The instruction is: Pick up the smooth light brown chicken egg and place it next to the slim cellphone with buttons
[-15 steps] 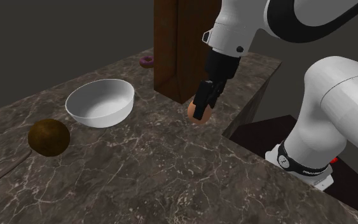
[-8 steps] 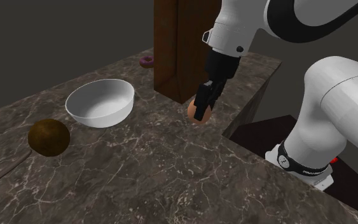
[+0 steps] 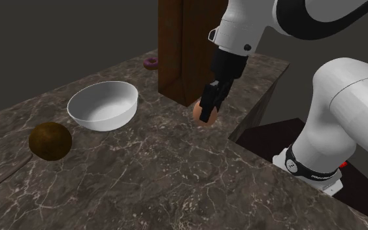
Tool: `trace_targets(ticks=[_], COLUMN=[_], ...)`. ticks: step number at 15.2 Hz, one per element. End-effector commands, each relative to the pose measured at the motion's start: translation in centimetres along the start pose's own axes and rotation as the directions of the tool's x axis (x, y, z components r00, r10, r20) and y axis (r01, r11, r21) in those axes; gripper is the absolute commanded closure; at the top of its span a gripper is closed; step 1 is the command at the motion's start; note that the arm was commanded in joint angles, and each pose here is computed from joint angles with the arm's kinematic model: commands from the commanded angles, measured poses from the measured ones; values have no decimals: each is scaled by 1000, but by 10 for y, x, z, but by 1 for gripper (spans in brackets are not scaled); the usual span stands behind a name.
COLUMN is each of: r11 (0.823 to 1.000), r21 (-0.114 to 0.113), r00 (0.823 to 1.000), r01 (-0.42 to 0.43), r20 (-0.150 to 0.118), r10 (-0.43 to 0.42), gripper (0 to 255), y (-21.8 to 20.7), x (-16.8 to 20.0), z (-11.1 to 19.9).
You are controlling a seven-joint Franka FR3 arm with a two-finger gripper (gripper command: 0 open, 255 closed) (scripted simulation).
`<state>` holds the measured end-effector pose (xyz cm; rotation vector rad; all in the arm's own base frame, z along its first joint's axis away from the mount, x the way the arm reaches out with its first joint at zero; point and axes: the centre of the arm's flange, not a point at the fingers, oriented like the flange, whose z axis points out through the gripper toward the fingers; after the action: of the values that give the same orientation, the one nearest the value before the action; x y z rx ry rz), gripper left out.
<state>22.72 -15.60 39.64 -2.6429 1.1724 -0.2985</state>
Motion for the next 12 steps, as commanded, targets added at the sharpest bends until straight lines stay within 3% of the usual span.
trace_targets(ticks=[1, 12], r11=[1000, 1000], r21=[0, 0], r00=[1000, 1000], r01=[0, 0], r20=[0, 0], r10=[0, 0], gripper=[255, 255], y=[-3, -20], x=[1, 6], z=[-9, -64])
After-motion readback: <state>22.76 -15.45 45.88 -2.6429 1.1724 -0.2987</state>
